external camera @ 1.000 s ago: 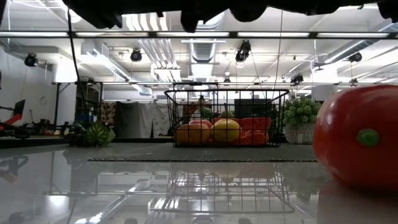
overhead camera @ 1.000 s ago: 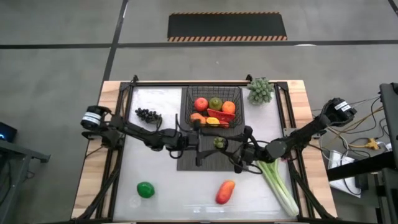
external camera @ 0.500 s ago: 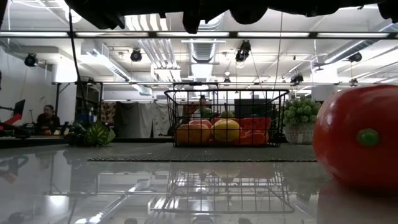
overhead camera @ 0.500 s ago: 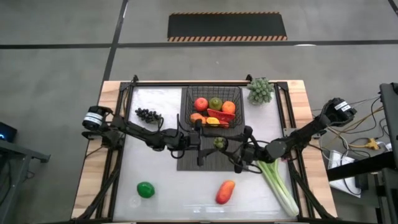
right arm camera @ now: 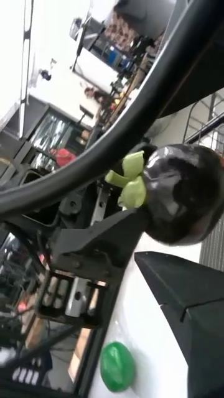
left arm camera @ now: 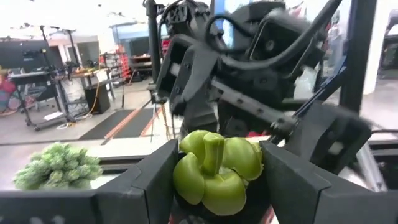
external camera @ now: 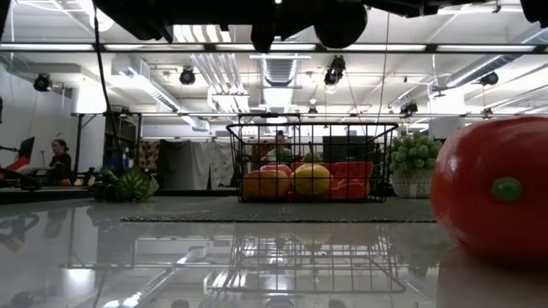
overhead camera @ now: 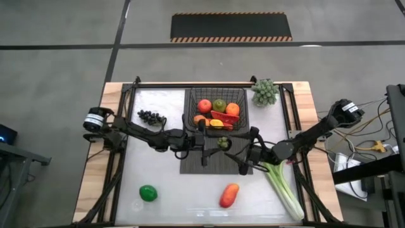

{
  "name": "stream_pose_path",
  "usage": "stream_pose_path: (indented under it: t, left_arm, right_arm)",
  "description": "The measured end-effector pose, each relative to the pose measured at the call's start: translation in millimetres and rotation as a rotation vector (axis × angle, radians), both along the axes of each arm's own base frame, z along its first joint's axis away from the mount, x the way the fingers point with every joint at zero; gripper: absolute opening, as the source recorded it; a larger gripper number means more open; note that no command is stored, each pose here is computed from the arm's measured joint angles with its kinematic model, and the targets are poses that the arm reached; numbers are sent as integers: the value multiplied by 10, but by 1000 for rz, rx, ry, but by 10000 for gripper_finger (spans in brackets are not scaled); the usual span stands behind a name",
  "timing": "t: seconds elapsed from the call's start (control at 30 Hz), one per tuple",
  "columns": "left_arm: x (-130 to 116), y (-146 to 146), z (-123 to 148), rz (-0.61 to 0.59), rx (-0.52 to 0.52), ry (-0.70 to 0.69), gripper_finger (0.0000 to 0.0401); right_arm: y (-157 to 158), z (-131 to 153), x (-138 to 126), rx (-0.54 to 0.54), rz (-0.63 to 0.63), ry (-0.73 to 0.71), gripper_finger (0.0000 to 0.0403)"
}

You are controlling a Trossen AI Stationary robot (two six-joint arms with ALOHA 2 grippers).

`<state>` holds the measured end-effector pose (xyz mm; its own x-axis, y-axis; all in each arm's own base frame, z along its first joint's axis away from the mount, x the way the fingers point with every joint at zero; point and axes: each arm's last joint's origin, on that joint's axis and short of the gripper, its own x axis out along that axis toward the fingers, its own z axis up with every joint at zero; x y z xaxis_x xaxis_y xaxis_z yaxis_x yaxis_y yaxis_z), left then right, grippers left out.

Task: Build produce basket
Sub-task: Put the plum into the wire basket

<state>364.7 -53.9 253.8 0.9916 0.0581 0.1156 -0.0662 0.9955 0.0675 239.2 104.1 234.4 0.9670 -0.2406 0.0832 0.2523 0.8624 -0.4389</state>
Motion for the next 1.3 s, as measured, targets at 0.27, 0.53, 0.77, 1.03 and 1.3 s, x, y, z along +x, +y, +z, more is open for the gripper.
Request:
stream_pose_path:
  t: [0.27,0.53,0.77,1.03,1.3]
  left_arm:
    - [-104,315,119,306,82,109,191]
    - [-149,988,-24,583,-24,231,191]
    - [-252,1400,-206,716,-182,326,191]
    - [-251,1427,-304,723,-204,369,191]
    - [-236,1369,-399,699,-230,394,191]
  right_arm:
    - [-76,121,-82,44,-168,-35,349]
    - [-104,172,-124,89,-194,-52,346]
    - [-104,133,-118,100,-212,-31,345]
    - [-105,131,-119,104,-212,-30,347]
    - [-105,122,-117,108,-212,-25,347]
